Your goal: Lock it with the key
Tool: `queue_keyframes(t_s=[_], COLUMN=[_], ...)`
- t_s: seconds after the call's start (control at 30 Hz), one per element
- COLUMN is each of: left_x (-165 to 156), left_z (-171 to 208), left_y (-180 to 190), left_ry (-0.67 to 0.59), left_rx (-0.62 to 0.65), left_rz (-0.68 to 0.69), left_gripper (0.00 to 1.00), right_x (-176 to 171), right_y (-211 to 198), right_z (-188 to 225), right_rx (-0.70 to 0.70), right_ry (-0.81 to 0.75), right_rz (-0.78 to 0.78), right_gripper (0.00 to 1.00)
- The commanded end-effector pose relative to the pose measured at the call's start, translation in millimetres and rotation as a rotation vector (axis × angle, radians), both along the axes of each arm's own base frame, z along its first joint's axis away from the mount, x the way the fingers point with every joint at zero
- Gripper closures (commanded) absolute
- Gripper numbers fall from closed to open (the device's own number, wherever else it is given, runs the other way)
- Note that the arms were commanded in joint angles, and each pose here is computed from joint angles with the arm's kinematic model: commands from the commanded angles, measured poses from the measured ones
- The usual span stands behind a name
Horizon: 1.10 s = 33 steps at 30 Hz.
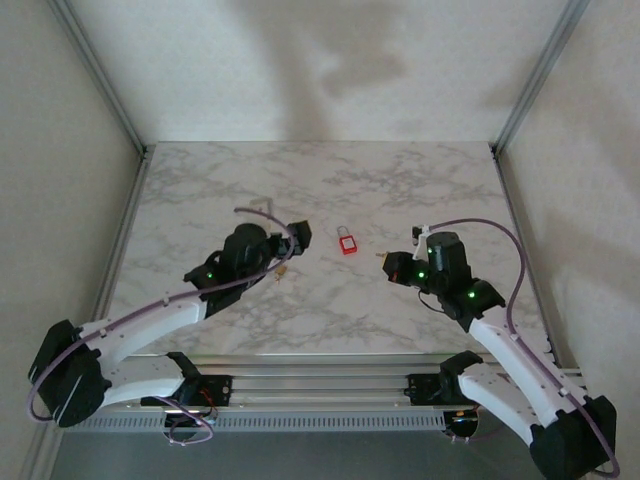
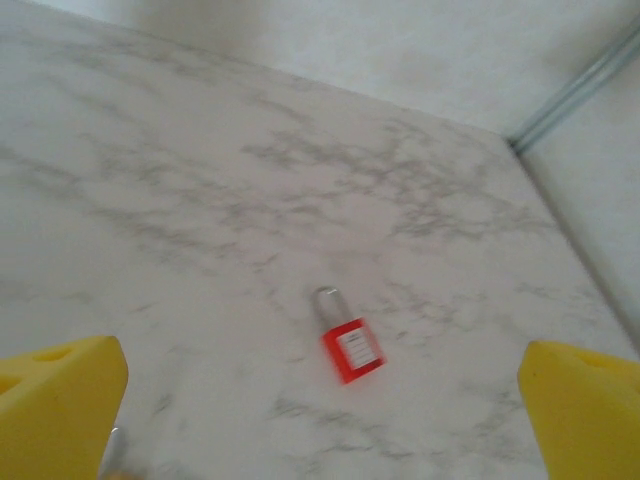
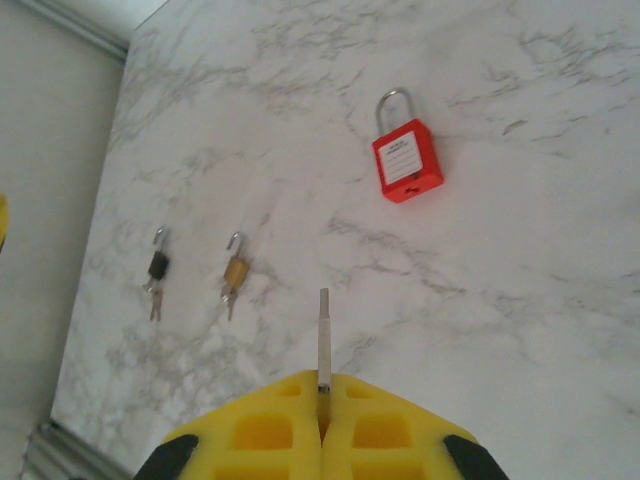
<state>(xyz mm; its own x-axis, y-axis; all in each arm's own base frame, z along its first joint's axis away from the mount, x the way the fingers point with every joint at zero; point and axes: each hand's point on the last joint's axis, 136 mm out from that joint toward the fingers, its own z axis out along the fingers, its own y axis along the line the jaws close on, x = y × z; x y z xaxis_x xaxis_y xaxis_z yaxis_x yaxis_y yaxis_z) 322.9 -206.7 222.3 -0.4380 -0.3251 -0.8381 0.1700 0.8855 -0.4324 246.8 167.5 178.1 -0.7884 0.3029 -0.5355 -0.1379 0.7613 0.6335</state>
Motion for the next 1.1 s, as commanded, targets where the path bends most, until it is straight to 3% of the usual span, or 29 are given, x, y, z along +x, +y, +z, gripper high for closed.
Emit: queue_keyframes(t_s=[0.0, 0.47, 1.07], left_x=[-3.3, -32.8, -33.6], left_z=[2.6, -17.6, -28.7], left_y=[31.1, 92.9, 100.9], left_ry=[-0.091, -0.21, -0.181], left_rx=[-0.027, -0.089, -0.086], left_rz=[0.134, 0.319, 0.367], left_gripper=[0.01, 0.0, 0.0], right_x=[20.9, 68.8, 112.6], right_y=[-6.0, -6.3, 7.7], right_z=[-0.6, -36.6, -92.4], right_rx=[-0.003, 0.024, 0.11], right_ry=[-0.026, 0.047, 0.124], right_rz=[-0.087, -0.227, -0.285], right_gripper=[1.0, 1.0, 1.0])
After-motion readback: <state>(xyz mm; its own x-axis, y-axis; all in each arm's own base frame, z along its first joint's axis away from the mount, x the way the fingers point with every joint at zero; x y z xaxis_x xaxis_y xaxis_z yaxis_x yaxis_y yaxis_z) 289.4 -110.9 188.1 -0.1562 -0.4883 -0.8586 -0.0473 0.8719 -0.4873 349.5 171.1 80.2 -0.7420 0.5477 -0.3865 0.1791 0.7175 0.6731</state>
